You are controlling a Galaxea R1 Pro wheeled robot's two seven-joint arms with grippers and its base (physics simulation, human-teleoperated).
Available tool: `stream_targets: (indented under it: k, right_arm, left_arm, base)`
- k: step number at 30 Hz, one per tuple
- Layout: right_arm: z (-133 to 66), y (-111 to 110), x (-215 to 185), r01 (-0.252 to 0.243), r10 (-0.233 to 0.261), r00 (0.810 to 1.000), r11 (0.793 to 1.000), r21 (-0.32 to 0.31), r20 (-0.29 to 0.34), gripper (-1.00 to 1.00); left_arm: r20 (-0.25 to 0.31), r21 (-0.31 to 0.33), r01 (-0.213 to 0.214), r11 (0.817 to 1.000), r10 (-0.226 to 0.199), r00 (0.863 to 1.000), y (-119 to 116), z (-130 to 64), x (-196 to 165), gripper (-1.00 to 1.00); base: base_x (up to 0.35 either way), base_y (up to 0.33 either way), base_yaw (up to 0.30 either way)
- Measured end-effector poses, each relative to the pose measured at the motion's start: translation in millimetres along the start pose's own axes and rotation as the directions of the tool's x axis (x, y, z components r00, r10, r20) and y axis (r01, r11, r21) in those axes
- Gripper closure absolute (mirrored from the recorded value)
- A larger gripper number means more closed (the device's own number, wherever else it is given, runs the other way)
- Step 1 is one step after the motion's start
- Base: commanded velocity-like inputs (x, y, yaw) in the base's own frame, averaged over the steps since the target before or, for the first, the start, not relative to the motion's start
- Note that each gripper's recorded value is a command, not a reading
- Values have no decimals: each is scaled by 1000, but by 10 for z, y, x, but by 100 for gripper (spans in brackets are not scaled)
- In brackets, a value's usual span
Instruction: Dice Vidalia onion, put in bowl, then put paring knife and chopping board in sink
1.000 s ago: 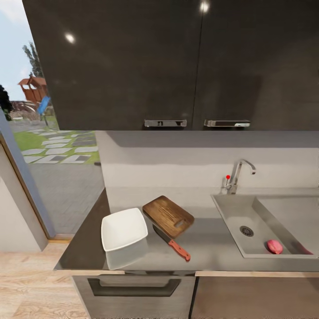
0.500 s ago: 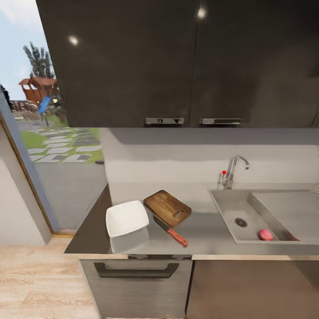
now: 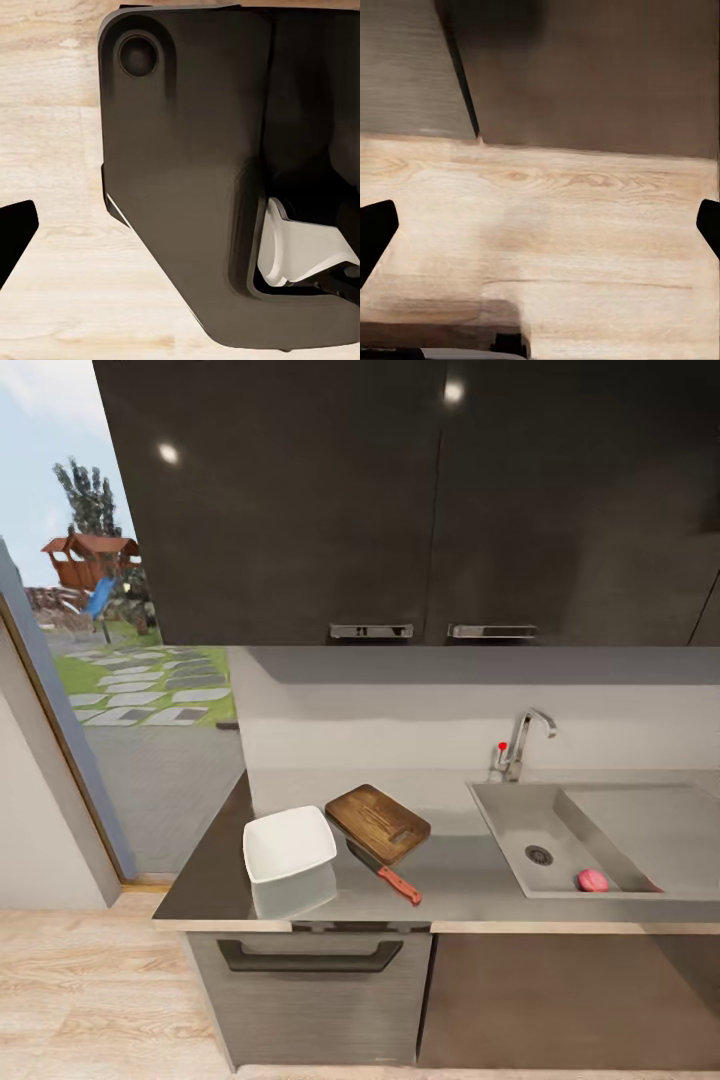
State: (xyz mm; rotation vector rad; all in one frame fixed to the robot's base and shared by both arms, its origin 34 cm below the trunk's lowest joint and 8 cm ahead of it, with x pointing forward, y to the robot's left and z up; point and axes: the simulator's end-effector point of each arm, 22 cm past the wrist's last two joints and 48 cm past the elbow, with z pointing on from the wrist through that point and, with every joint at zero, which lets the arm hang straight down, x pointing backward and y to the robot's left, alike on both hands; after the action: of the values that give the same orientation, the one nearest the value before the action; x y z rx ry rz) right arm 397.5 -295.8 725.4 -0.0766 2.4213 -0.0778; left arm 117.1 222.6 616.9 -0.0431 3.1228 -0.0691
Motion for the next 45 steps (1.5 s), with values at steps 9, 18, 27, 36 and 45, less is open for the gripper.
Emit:
stream_targets:
  k: [9, 18, 27, 36, 45]
  right_arm:
    - [-200, -22, -1585, 8, -10, 967, 1000, 8, 253, -100]
    - [-646, -27, -2726, 2, -8, 908, 1000, 15, 419, -100]
    - [-762, -181, -4229, -83, 37, 869, 994, 72, 494, -100]
    - [-1112, 619, -5316, -96, 117, 854, 993, -68, 507, -100]
    - [-928, 538, -5476, -371, 376, 849, 924, -87, 372, -100]
  left_arm:
    - [0, 2, 0, 1000, 0, 1000, -17, 0, 0, -100]
    - [0, 7, 1, 1000, -1, 1000, -57, 0, 1, -100]
    - [1, 17, 1, 1000, -1, 1000, -131, 0, -2, -100]
    - [15, 24, 2, 1000, -2, 1000, -185, 0, -72, -100]
    - [32, 24, 2, 1000, -2, 999, -188, -1, -151, -100]
  base:
    - [0, 0, 0]
    - [0, 0, 0]
    - [0, 0, 0]
    - [0, 0, 0]
    - [0, 0, 0]
